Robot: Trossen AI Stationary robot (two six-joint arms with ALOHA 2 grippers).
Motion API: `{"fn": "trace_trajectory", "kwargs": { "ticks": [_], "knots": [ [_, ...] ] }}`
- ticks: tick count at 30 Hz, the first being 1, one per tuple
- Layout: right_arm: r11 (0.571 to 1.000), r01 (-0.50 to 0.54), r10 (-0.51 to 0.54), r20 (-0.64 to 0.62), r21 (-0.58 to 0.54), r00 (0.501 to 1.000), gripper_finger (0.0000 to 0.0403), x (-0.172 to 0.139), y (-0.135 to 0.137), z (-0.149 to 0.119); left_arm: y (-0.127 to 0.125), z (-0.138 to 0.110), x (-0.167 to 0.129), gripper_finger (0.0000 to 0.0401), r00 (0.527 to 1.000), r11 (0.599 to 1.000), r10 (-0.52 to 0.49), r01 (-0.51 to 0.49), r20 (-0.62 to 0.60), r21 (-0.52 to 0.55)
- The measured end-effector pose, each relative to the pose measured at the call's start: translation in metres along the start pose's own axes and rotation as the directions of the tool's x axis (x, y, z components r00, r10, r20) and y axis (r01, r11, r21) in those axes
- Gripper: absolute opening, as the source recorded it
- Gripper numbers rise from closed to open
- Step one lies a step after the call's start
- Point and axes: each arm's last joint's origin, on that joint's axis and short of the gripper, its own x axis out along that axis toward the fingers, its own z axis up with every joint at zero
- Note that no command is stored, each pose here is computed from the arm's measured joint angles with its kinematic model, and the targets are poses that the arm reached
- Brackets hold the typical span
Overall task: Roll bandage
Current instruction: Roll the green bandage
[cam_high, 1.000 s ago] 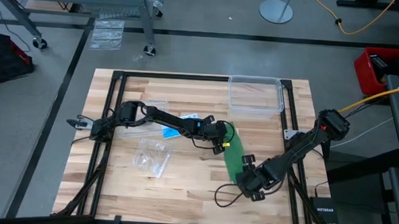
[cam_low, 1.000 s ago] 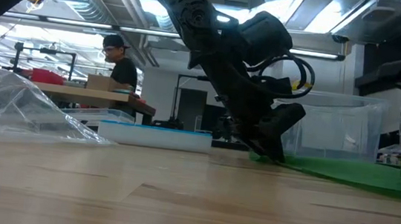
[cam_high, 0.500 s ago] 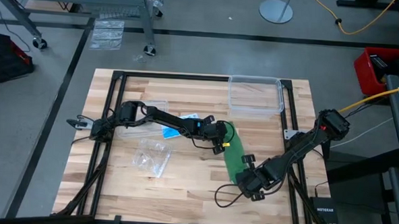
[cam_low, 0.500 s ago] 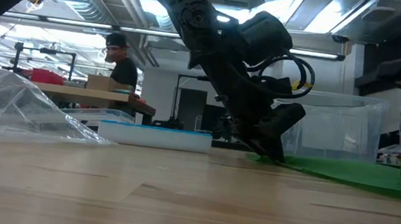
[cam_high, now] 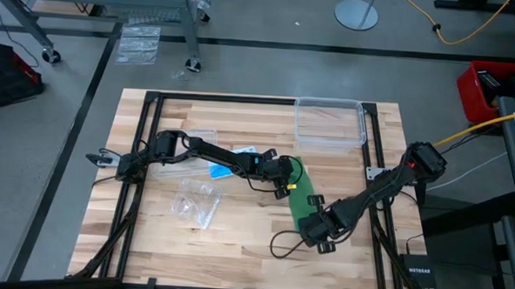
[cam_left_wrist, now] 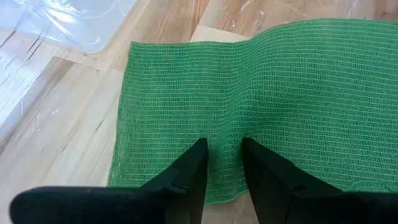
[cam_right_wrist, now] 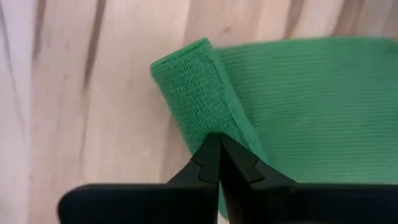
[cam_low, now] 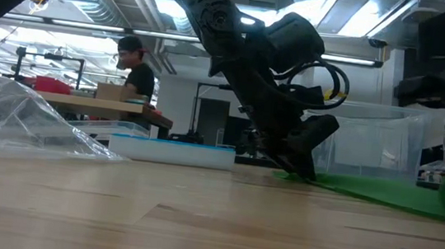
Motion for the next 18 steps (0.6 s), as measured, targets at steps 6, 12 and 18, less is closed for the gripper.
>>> {"fn": "trace_trajectory", "kwargs": {
  "ticks": [6,12,18],
  "knots": [
    [0.996,0.079,-0.08,0.019,0.028,0.997,0.0005,0.003,-0.014,0.005,0.0,0.0,0.0,0.0095,1.0,1.0,-0.001,0.001,0.0,0.0],
    [0.994,0.093,-0.092,-0.017,0.054,0.996,0.0003,0.006,-0.028,0.005,-0.003,-0.001,-0.001,0.0095,1.0,1.0,-0.003,0.003,0.0,0.005],
    [0.985,0.15,-0.143,-0.082,0.084,0.986,0.0004,0.007,-0.043,0.002,-0.006,-0.002,-0.002,0.0095,1.0,1.0,-0.006,0.007,-0.009,0.013]
  ]
}}
